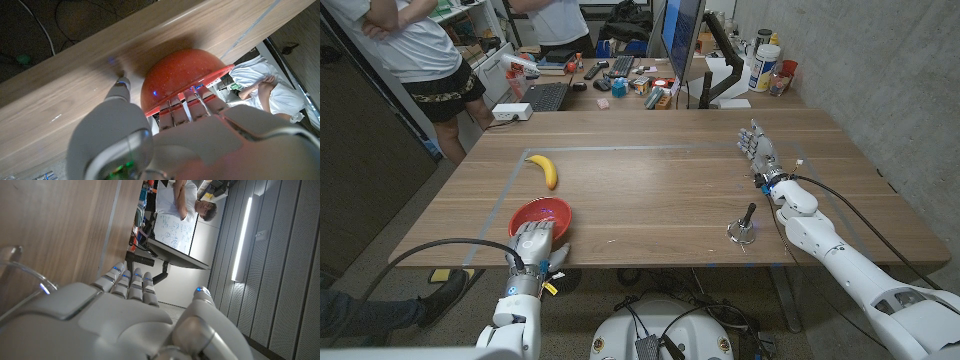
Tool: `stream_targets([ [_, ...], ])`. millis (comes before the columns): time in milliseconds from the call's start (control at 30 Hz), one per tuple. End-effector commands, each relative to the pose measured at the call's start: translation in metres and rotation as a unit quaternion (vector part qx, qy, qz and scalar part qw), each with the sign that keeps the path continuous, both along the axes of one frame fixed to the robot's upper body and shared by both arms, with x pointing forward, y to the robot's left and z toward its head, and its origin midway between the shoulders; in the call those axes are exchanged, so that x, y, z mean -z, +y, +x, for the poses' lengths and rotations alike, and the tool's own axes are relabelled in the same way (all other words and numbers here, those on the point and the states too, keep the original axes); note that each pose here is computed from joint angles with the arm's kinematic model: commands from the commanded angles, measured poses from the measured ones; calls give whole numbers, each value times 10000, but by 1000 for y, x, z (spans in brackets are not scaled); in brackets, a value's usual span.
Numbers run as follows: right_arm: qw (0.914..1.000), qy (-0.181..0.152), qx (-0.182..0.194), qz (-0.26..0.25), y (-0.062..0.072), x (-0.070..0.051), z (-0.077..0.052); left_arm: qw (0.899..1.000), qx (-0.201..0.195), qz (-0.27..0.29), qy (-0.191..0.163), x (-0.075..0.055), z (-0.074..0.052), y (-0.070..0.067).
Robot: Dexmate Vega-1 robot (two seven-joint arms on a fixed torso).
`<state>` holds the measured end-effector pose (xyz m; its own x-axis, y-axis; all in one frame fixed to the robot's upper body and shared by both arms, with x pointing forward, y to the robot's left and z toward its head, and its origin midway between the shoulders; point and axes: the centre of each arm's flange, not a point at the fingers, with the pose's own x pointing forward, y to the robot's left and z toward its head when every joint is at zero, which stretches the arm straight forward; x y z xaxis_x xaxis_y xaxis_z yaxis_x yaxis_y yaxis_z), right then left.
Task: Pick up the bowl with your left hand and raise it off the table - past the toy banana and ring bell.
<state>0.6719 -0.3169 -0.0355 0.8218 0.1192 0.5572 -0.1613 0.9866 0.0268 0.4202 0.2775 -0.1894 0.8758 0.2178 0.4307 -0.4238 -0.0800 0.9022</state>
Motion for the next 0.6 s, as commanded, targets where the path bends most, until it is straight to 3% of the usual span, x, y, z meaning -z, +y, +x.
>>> stream_targets([
  [33,10000,31,-9,13,-3,2,2,9999,61,-137,56,1,6,-3],
  [600,10000,27,36,28,-8,3,-1,9989,146,-435,-71,-5,12,-3],
])
